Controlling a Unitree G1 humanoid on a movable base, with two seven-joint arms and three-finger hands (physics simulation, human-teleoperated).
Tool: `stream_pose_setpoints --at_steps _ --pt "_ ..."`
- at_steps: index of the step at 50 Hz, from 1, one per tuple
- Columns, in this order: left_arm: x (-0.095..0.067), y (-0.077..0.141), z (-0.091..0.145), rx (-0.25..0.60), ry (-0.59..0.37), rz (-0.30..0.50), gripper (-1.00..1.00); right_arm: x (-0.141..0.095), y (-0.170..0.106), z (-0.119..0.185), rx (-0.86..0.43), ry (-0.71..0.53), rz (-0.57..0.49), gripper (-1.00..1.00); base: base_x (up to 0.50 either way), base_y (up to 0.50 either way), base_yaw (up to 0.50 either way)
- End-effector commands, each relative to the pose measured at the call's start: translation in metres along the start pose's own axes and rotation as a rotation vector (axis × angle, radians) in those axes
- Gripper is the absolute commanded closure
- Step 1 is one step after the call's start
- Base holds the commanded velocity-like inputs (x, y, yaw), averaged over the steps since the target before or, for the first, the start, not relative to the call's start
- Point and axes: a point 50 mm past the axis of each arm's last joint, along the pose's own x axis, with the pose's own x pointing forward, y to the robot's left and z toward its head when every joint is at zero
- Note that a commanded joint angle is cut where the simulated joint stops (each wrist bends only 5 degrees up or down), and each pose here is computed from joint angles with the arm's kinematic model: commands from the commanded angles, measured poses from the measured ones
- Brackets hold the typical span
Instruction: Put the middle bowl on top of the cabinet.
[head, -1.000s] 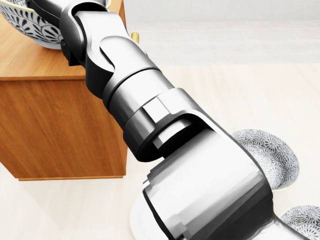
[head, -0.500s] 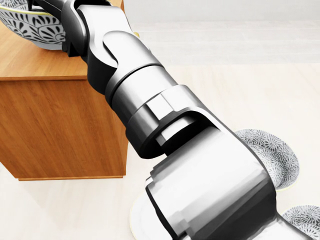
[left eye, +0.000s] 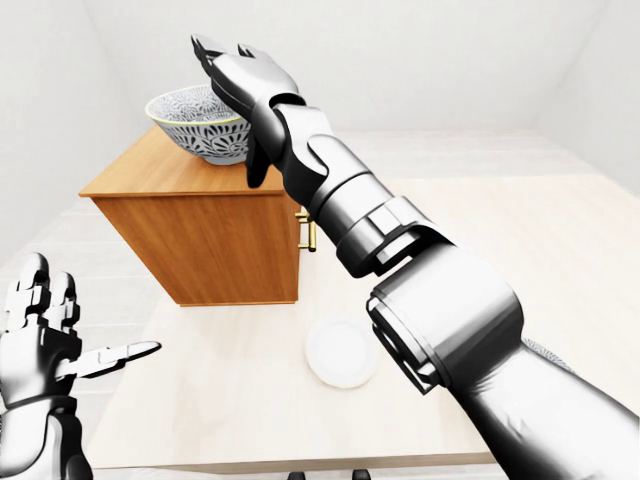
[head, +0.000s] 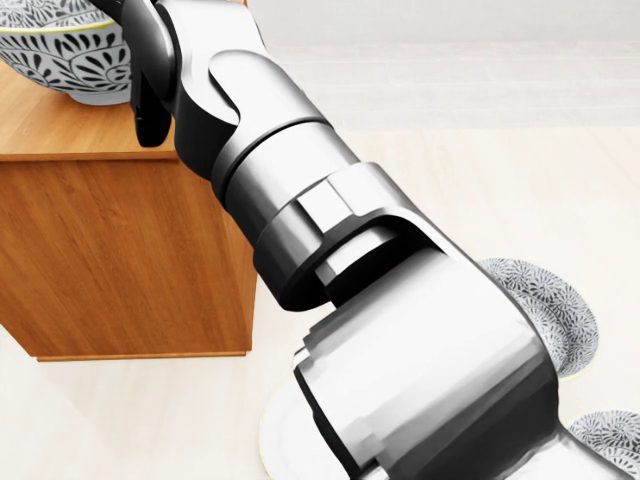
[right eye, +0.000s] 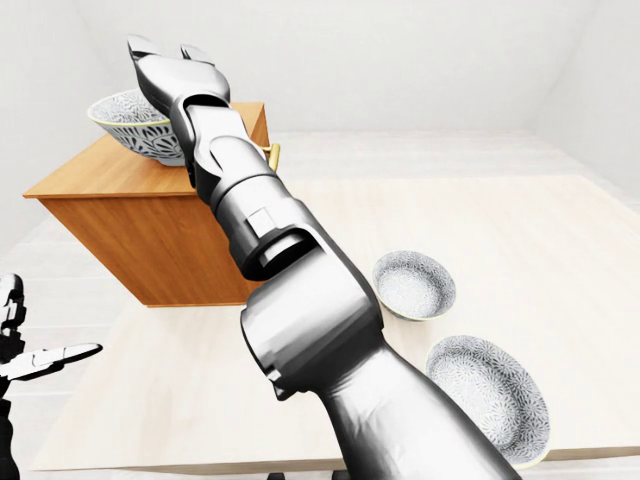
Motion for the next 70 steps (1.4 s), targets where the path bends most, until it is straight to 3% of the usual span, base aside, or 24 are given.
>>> stream_pose_setpoints --at_steps 1,11,26,43,70 --pt "0.001 -0.002 -0.004 0.004 0.008 -0.004 -1.00 0.000 0.002 -0.001 0.007 0.005 0.033 -1.00 0.00 0.00 0.00" --pt "0.002 -0.003 -0.008 0.002 0.023 -0.003 -1.00 0.000 -0.009 0.002 0.001 -0.003 0.011 -1.00 0.00 0.00 0.00" --pt "-0.001 -0.003 0.000 -0.002 0.008 0.002 -1.00 -0.002 -0.059 0.006 0.065 -0.021 -0.068 -1.00 0.00 0.00 0.00" --pt "0.000 -0.002 0.003 -0.003 0.006 0.007 -1.00 -0.004 -0.075 0.001 0.065 -0.012 -0.099 -1.00 0.00 0.00 0.00" --pt "-0.003 -0.004 0.007 -0.005 -0.002 0.005 -1.00 -0.020 -0.143 -0.034 0.108 0.057 -0.236 -1.00 0.00 0.00 0.00"
